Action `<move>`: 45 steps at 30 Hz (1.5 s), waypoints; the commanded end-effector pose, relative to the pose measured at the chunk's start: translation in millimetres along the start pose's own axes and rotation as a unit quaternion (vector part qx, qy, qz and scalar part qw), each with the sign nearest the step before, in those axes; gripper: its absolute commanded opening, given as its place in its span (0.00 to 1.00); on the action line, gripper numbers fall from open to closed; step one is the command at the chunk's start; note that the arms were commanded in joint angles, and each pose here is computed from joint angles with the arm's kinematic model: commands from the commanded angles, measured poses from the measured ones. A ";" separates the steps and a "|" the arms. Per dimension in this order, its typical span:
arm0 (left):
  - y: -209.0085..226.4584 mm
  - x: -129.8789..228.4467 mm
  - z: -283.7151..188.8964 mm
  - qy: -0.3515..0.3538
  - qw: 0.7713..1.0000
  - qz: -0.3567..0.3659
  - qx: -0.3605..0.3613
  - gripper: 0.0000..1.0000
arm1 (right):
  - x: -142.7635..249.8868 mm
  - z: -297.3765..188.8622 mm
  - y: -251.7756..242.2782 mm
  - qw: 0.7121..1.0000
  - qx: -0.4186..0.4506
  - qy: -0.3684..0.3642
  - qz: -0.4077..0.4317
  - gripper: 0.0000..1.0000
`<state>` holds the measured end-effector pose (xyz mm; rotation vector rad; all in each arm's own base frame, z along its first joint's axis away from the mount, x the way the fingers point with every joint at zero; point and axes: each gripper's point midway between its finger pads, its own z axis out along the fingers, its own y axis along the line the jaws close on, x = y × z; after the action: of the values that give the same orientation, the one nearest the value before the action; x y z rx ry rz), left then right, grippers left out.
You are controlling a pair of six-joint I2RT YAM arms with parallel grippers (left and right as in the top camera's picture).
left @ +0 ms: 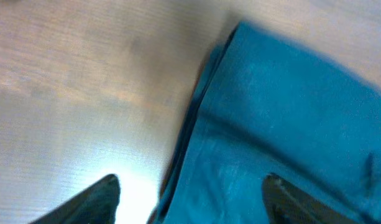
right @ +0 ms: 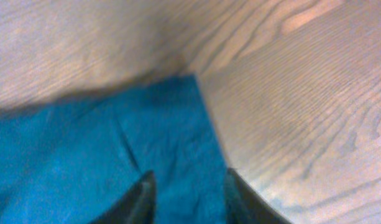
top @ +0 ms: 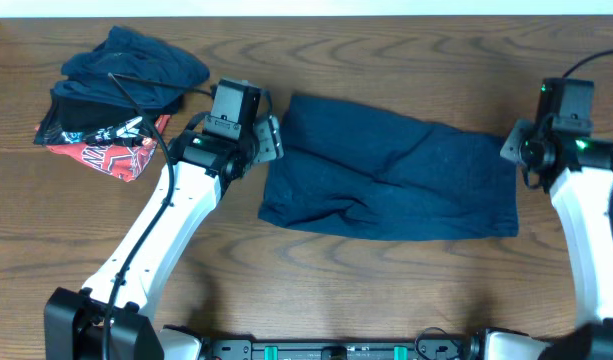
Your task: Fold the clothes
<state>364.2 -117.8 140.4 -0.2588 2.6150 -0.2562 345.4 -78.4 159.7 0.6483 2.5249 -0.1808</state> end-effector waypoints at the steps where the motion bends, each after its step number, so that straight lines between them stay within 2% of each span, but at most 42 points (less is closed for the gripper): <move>1: 8.6 14.3 13.7 0.036 0.999 0.006 -0.022 0.55 | 22.3 8.4 9.6 0.998 -0.030 0.054 -0.008 0.10; 3: 7.1 21.2 22.8 0.055 0.998 0.006 -0.019 0.55 | 34.5 17.8 7.4 0.997 -0.022 0.077 -0.011 0.10; 5: 5.5 28.7 33.0 0.075 0.997 0.006 -0.014 0.69 | 45.4 28.9 6.2 0.995 -0.015 0.099 -0.014 0.17; 6: 6.9 32.9 39.1 0.086 0.996 0.005 -0.018 0.71 | 50.9 34.4 5.9 0.994 -0.013 0.110 -0.016 0.19; 13: 10.0 67.2 78.2 0.166 0.986 0.000 -0.020 0.74 | 91.9 69.9 3.8 0.981 0.002 0.191 -0.025 0.23; 16: 0.6 82.8 85.5 0.204 0.979 -0.008 0.010 0.73 | 104.8 81.7 1.8 0.976 0.011 0.216 -0.029 0.23; 18: -8.9 93.5 86.2 0.232 0.972 -0.002 0.042 0.64 | 112.1 88.8 0.8 0.972 0.016 0.231 -0.031 0.23; 19: -11.6 97.9 85.1 0.243 0.969 0.000 0.053 0.53 | 115.0 91.5 0.4 0.971 0.018 0.237 -0.031 0.22; 21: -11.7 105.2 81.1 0.261 0.964 -0.003 0.056 0.38 | 119.8 96.3 -0.2 0.968 0.021 0.246 -0.033 0.22; 24: -6.8 112.5 74.8 0.278 0.959 -0.004 0.046 0.06 | 122.9 100.3 -0.5 0.967 0.023 0.252 -0.034 0.22; 28: 4.8 130.1 61.3 0.320 0.947 -0.003 0.024 0.06 | 120.5 101.9 0.1 0.968 0.022 0.247 -0.033 0.21; 32: 27.9 155.3 36.7 0.388 0.922 0.007 -0.014 0.06 | 117.6 102.7 -8.8 0.969 0.047 0.239 -0.039 0.21; 36: 62.0 156.7 27.2 0.397 0.913 0.013 -0.089 0.06 | 115.0 103.1 -15.4 0.970 0.065 0.232 -0.043 0.21; 39: 64.2 161.5 20.1 0.415 0.905 0.000 -0.089 0.06 | 114.9 103.1 -15.6 0.970 0.065 0.232 -0.043 0.21; 45: 65.1 184.2 -10.8 0.484 0.869 -0.016 -0.100 0.05 | 114.8 103.2 -15.3 0.970 0.065 0.232 -0.041 0.21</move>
<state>196.8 -96.4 44.2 -0.3227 3.6337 -0.1351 301.6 -64.3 13.7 0.6924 3.0113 -0.2115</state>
